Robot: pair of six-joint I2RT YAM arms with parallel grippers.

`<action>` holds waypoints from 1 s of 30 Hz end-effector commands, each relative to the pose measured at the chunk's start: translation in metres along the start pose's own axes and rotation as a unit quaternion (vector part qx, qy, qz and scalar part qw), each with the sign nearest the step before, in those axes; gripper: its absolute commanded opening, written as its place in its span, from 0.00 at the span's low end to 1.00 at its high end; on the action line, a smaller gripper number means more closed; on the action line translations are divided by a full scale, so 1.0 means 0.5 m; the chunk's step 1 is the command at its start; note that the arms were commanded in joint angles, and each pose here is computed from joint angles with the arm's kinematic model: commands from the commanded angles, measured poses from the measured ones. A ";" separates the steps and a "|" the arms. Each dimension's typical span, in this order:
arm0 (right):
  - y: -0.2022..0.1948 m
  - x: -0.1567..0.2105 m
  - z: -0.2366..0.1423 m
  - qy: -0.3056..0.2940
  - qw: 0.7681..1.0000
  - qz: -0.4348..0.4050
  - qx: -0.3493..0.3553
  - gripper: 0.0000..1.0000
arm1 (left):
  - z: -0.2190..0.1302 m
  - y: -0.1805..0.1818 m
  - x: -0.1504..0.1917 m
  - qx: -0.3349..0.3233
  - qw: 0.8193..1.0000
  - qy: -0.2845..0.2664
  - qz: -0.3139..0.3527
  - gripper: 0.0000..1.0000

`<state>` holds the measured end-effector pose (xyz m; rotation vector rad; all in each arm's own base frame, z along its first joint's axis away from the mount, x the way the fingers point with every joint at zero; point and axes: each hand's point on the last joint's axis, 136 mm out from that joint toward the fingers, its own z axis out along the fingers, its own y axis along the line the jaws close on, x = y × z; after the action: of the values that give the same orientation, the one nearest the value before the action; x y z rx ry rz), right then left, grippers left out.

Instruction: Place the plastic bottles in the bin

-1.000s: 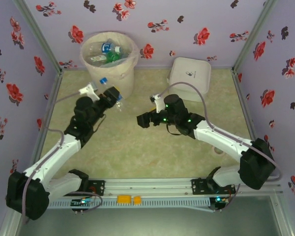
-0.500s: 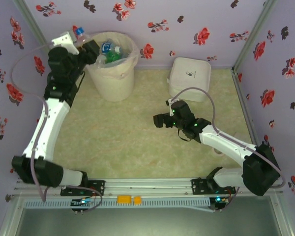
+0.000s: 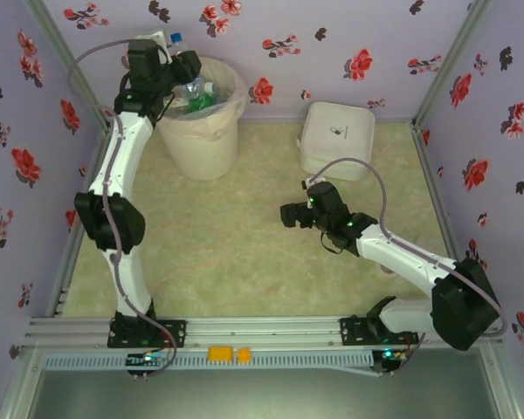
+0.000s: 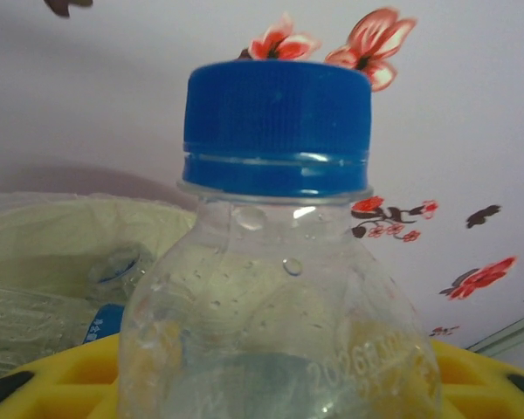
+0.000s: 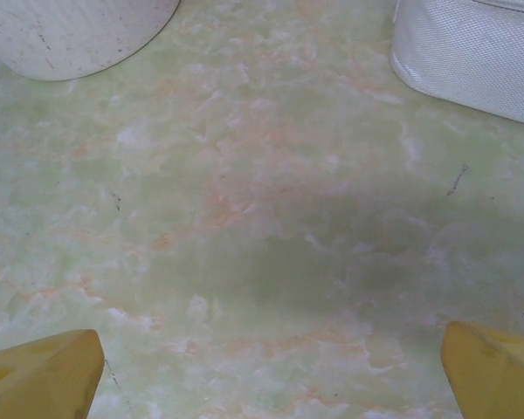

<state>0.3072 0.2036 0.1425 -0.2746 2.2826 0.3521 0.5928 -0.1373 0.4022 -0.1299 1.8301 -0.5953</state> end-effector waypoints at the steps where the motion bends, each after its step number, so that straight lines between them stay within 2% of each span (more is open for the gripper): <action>1: -0.024 -0.001 -0.007 -0.008 1.000 -0.006 0.022 1.00 | -0.013 0.023 0.013 -0.034 0.998 0.044 0.018 0.46; 4: -0.023 -0.004 -0.007 -0.010 1.000 -0.005 0.021 1.00 | -0.014 0.044 0.018 -0.059 0.997 0.052 0.023 0.48; 8: -0.022 -0.006 -0.003 -0.007 1.000 -0.006 0.021 1.00 | -0.025 0.068 0.026 -0.077 0.994 0.070 0.015 0.56; 14: -0.018 -0.008 -0.004 -0.008 1.000 -0.002 0.017 1.00 | -0.049 0.099 0.033 -0.099 0.991 0.090 0.015 0.60; 16: -0.017 -0.010 -0.004 -0.009 1.000 -0.001 0.016 1.00 | -0.052 0.100 0.034 -0.100 0.990 0.094 0.017 0.73; 17: -0.016 -0.011 -0.004 -0.009 1.000 -0.001 0.015 1.00 | -0.052 0.100 0.035 -0.100 0.990 0.095 0.016 0.83; 18: -0.015 -0.013 -0.005 -0.009 1.000 -0.001 0.015 1.00 | -0.053 0.099 0.032 -0.100 0.991 0.093 0.017 0.99; 24: -0.020 -0.017 -0.013 -0.012 1.000 -0.003 0.022 1.00 | -0.073 0.085 0.002 -0.098 0.992 0.075 0.028 1.00; 30: -0.041 -0.018 -0.011 -0.019 0.999 -0.020 0.045 1.00 | -0.136 0.065 -0.025 -0.103 0.991 0.066 0.060 1.00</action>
<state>0.3096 0.1969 0.1423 -0.2686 2.2774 0.3119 0.5691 -0.0910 0.3719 -0.1687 2.0722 -0.3920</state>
